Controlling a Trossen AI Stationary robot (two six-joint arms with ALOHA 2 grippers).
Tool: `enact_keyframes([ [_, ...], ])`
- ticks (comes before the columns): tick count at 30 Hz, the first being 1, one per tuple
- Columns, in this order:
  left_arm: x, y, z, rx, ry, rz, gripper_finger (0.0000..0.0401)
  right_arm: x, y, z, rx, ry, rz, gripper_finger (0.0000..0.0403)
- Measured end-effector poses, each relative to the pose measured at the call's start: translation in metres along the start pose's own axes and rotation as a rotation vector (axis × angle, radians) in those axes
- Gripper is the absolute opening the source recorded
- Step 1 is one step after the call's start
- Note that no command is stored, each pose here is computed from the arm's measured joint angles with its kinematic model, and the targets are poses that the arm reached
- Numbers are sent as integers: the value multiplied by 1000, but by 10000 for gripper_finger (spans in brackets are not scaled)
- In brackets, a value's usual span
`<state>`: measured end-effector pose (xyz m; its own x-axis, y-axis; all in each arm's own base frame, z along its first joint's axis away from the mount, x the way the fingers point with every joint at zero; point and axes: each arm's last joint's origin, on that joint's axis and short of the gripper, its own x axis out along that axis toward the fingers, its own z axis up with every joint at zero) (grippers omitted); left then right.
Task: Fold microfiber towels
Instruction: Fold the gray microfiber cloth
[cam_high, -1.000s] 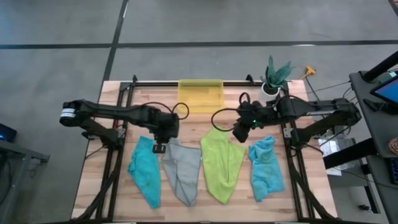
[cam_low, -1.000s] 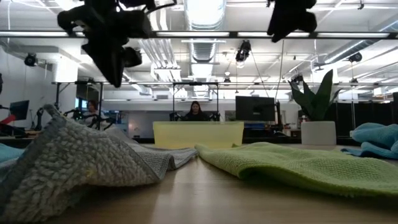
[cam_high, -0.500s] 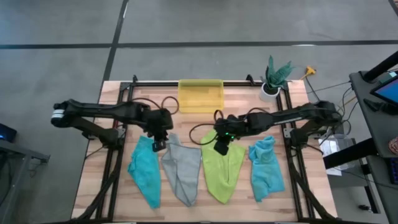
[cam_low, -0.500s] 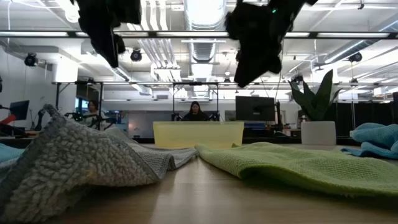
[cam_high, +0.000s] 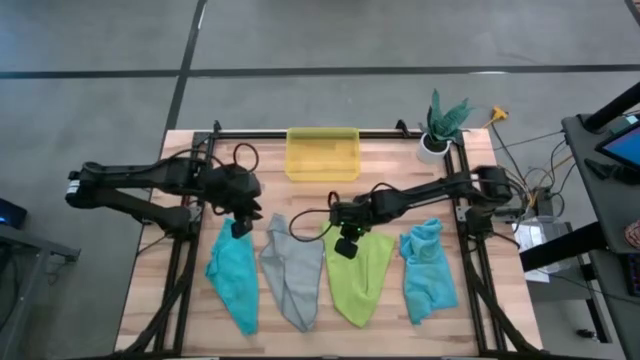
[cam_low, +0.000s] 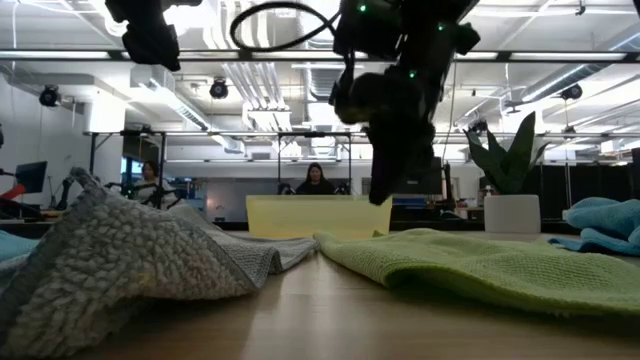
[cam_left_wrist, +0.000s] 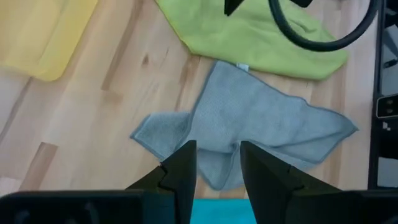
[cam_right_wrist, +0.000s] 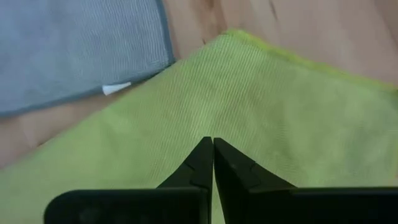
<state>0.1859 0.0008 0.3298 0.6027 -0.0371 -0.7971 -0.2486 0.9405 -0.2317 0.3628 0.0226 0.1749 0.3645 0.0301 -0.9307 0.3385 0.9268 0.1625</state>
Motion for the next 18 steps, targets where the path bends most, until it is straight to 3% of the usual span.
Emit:
enact_keyframes([
  [6, 0, 0, -1, -52, 21, -18, 109, 19, -2, -6, 7, 79, -14, 9],
  [18, 3, -1, -2, -48, 41, -17, 109, 36, -9, -21, 13, 235, -60, 9],
])
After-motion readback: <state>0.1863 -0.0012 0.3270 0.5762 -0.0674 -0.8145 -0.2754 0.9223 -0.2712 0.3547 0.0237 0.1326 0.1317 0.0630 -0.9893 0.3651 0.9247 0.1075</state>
